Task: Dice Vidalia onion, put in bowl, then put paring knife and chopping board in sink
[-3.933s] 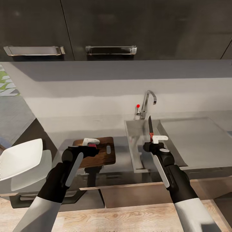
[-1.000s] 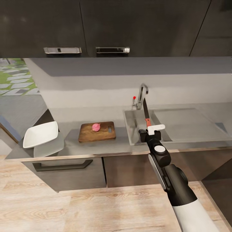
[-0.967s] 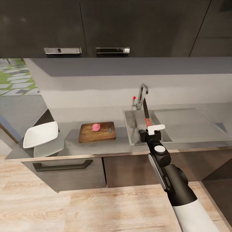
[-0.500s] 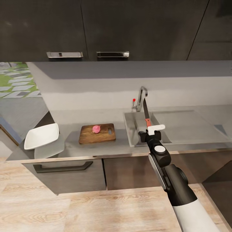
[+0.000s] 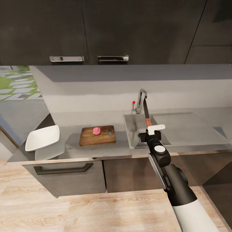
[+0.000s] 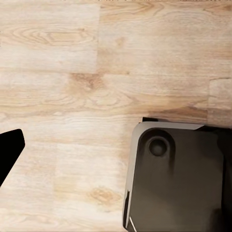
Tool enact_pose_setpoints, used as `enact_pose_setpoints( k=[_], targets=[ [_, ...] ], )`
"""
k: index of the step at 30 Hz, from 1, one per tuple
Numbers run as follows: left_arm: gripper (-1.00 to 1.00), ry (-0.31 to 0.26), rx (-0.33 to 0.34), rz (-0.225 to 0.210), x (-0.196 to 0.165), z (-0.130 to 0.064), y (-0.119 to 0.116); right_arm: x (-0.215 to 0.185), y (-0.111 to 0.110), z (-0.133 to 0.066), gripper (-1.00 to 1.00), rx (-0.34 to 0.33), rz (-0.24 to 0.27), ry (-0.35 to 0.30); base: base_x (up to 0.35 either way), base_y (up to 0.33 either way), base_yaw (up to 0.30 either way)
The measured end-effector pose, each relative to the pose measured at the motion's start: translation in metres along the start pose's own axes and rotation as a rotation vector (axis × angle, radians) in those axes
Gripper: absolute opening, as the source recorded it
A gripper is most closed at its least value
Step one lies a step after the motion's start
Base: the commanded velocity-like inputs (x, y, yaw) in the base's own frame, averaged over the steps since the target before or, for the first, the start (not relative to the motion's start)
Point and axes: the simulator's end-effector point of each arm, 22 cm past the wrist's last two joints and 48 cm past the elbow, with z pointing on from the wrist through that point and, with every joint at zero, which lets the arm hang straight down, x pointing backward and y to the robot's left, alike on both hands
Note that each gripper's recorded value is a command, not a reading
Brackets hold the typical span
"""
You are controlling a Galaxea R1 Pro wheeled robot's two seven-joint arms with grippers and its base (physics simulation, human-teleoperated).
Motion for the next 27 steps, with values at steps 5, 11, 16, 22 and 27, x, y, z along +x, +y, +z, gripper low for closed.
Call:
enact_pose_setpoints(
  k=[5, 11, 16, 22, 27],
  targets=[
    [1.0, -0.007, 0.0, -0.002, -0.002, 0.0, 0.0, -0.005, -0.001, -0.002, -1.0, 0.0, 0.0, -0.009, 0.0, 0.0, 0.0],
    [1.0, -0.014, 0.0, -0.004, -0.004, 0.001, -0.001, -0.011, -0.002, -0.005, -1.0, 0.001, 0.002, -0.018, 0.0, 0.0, 0.0],
    [1.0, -0.016, -0.001, -0.004, -0.004, 0.001, 0.0, -0.015, -0.002, -0.007, -1.0, 0.001, 0.002, -0.025, 0.0, 0.0, 0.0],
    [1.0, -0.046, 0.016, -0.029, -0.016, 0.0, -0.015, -0.02, -0.005, -0.01, -1.0, 0.003, 0.0, -0.034, 0.0, 0.0, 0.0],
    [1.0, -0.065, 0.019, -0.032, -0.024, 0.0, -0.018, -0.025, -0.006, -0.012, -1.0, 0.004, 0.002, -0.043, 0.0, 0.0, 0.0]
  ],
)
